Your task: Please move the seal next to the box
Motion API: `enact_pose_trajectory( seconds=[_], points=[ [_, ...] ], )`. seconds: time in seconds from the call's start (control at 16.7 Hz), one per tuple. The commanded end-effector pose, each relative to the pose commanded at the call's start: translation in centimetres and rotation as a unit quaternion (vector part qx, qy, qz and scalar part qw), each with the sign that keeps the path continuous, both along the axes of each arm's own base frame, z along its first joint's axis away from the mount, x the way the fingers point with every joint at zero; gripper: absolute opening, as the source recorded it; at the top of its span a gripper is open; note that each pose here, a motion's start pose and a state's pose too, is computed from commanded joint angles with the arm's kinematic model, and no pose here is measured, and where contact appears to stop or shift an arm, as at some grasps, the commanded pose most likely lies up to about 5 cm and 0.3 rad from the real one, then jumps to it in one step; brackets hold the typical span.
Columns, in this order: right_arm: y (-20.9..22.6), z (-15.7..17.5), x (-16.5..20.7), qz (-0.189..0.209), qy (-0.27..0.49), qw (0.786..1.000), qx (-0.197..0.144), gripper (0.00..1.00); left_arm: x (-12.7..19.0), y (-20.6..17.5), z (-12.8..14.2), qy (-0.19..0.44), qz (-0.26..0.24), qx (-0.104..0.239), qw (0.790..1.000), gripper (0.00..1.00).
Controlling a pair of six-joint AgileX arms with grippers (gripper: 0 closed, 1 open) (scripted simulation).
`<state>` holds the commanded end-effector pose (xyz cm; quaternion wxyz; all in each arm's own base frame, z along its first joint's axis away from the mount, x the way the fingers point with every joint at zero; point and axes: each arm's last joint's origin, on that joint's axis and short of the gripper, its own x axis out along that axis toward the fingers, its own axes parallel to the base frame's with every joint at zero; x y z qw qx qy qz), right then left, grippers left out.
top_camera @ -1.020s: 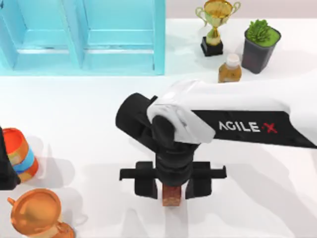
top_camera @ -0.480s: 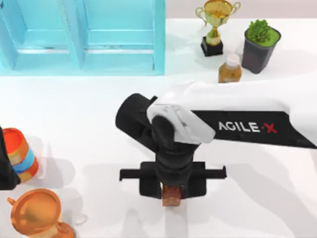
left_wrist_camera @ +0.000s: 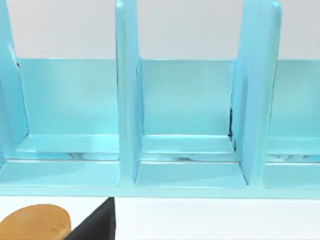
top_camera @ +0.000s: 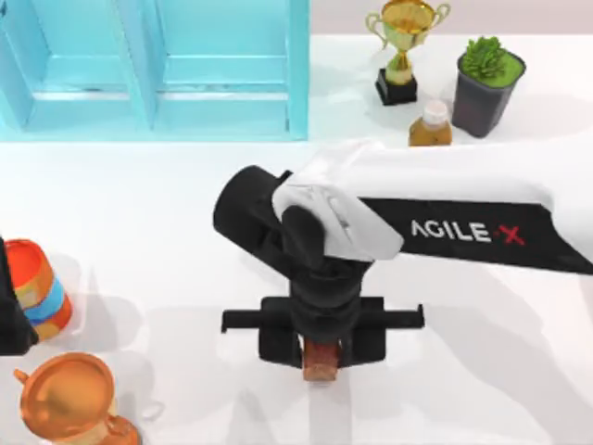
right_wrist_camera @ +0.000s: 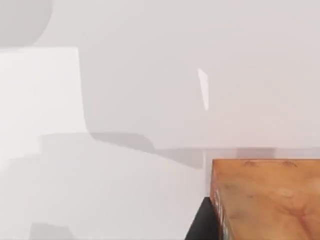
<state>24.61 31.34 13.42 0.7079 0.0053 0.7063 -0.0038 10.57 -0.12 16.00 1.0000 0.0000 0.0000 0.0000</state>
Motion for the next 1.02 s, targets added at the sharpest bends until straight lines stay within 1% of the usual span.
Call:
enact_pose_trajectory(
  seconds=[0.3, 0.66, 0.84, 1.02],
  points=[
    [-0.1, 3.7, 0.0, 0.0, 0.001, 1.0, -0.001, 0.0, 0.0, 0.0, 0.0, 0.0, 0.0, 0.0, 1.0, 1.0],
    [-0.4, 3.8, 0.4, 0.0, 0.002, 1.0, -0.002, 0.0, 0.0, 0.0, 0.0, 0.0, 0.0, 0.0, 1.0, 1.0],
    [-2.5, 5.1, 3.4, 0.001, 0.001, 1.0, 0.0, 0.0, 0.0, 0.0, 0.0, 0.0, 0.0, 0.0, 1.0, 1.0],
    [-7.9, 7.3, 8.3, 0.003, 0.0, 1.0, 0.0, 0.0, 0.0, 0.0, 0.0, 0.0, 0.0, 0.0, 1.0, 1.0]
  ],
)
